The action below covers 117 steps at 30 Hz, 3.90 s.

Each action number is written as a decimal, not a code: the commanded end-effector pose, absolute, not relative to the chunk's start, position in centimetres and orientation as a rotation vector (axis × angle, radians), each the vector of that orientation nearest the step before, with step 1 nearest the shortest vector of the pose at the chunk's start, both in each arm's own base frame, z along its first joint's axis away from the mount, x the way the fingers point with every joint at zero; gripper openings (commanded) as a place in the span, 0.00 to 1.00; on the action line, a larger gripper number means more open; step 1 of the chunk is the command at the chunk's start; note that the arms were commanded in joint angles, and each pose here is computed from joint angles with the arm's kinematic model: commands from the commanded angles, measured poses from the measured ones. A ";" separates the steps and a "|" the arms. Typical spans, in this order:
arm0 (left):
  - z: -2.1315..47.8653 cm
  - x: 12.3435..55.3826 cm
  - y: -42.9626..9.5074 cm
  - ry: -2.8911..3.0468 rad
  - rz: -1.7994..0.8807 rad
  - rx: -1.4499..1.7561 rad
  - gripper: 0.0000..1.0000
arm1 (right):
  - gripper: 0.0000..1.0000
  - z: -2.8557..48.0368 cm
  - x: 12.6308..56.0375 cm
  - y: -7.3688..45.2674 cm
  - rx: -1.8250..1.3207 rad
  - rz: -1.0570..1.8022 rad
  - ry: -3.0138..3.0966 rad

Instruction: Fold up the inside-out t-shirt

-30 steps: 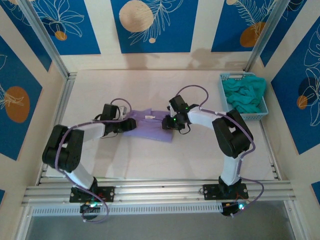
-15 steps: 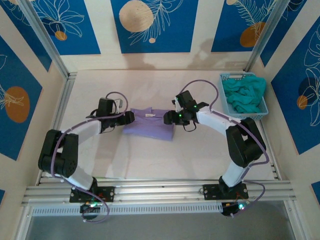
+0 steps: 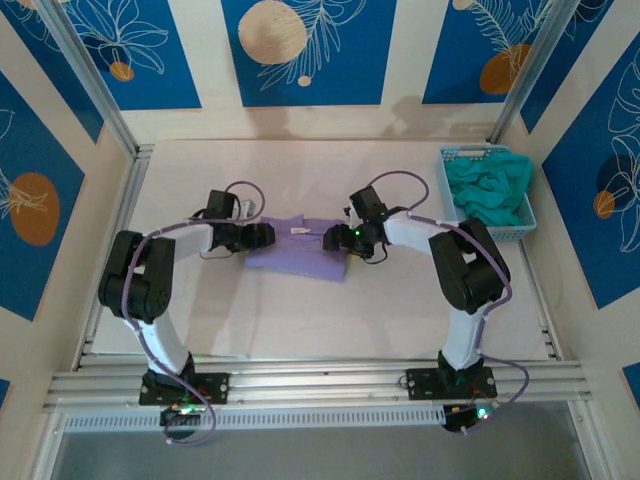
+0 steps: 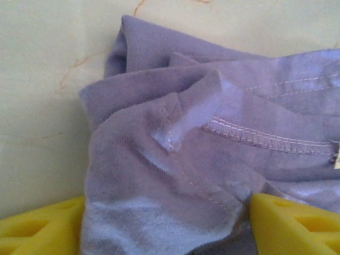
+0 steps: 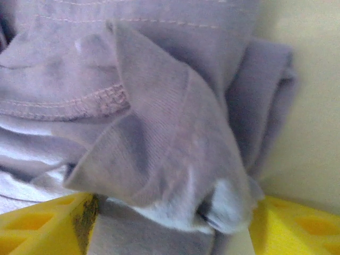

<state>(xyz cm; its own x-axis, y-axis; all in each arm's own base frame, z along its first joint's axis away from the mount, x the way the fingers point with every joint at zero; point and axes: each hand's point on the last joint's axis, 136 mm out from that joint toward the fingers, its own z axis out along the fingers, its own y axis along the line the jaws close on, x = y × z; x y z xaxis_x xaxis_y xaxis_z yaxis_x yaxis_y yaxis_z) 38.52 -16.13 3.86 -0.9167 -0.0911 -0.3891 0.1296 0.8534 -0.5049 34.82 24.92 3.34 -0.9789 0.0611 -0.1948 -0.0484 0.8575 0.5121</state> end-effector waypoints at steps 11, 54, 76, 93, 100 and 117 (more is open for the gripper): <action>2.4 38.0 -19.0 2.631 -0.991 0.071 0.32 | 0.63 3.2 36.0 27.5 0.085 0.969 2.818; 13.0 49.7 20.0 2.649 0.894 -0.237 0.33 | 0.73 13.3 36.1 18.2 0.025 0.758 2.575; 21.9 36.7 0.7 1.996 -0.368 -0.370 1.00 | 0.99 21.6 34.4 9.3 -0.064 -0.025 2.224; 13.9 33.2 5.1 1.877 -0.003 -0.404 1.00 | 0.99 12.8 35.9 1.4 0.123 -0.154 1.988; 11.6 36.3 2.9 1.867 -0.018 -0.223 1.00 | 0.99 12.2 37.7 1.5 0.075 -0.046 1.900; 9.1 39.0 0.1 1.908 0.093 -0.023 1.00 | 0.99 9.4 39.6 1.7 0.044 0.119 1.942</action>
